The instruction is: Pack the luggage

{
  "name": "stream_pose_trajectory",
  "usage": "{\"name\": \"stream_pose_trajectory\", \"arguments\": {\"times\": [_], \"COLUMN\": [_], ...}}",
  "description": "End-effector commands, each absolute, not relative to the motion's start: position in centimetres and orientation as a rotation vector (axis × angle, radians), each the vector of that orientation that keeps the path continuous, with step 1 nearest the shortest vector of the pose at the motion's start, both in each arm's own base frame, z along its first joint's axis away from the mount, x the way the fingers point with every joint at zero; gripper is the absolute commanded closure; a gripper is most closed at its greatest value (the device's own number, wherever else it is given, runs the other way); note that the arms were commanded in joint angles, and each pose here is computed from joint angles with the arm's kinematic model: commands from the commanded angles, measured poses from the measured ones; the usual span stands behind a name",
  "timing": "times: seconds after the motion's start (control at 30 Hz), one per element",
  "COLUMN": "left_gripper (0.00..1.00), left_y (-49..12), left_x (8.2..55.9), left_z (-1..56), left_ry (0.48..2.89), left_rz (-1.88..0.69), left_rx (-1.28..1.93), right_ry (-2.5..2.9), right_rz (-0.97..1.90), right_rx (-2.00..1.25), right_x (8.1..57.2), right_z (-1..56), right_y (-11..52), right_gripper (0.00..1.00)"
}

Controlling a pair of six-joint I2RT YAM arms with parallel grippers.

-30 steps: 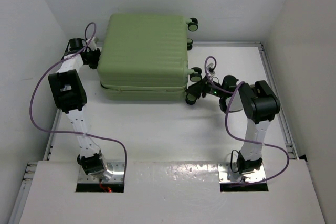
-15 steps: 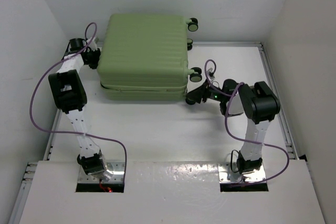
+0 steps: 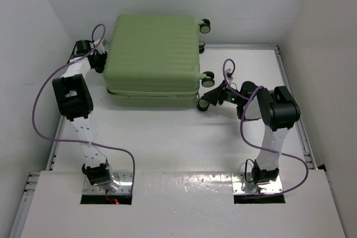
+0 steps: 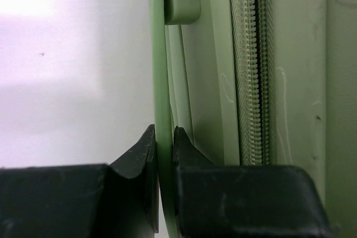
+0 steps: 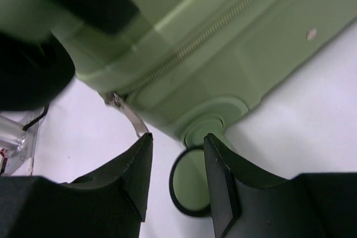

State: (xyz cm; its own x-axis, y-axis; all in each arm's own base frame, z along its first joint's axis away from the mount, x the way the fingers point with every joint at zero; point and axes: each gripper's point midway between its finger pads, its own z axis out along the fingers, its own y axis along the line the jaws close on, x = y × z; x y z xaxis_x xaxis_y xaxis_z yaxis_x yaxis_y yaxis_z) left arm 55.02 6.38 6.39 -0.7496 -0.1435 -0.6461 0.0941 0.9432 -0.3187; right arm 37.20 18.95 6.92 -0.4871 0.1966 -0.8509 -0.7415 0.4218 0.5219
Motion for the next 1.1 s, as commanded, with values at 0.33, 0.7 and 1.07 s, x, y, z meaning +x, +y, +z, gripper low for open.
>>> {"name": "stream_pose_trajectory", "arguments": {"times": [0.33, 0.7, 1.07], "left_gripper": [1.0, 1.0, 1.0], "left_y": [4.2, 4.4, 4.1], "left_x": [46.4, 46.6, 47.6], "left_z": [-3.5, -3.5, -1.6], "left_ry": [2.778, 2.773, 2.723], "left_rz": [-0.489, -0.473, -0.468], "left_rx": [-0.039, -0.038, -0.021], "right_ry": [1.322, 1.34, 1.338], "right_rz": [1.151, 1.161, 1.139], "right_rx": [-0.704, -0.721, -0.693], "right_x": [38.2, 35.4, 36.4], "right_z": [15.6, 15.5, 15.6], "right_y": [21.0, 20.5, 20.5], "right_gripper": [0.58, 0.58, 0.54]}}
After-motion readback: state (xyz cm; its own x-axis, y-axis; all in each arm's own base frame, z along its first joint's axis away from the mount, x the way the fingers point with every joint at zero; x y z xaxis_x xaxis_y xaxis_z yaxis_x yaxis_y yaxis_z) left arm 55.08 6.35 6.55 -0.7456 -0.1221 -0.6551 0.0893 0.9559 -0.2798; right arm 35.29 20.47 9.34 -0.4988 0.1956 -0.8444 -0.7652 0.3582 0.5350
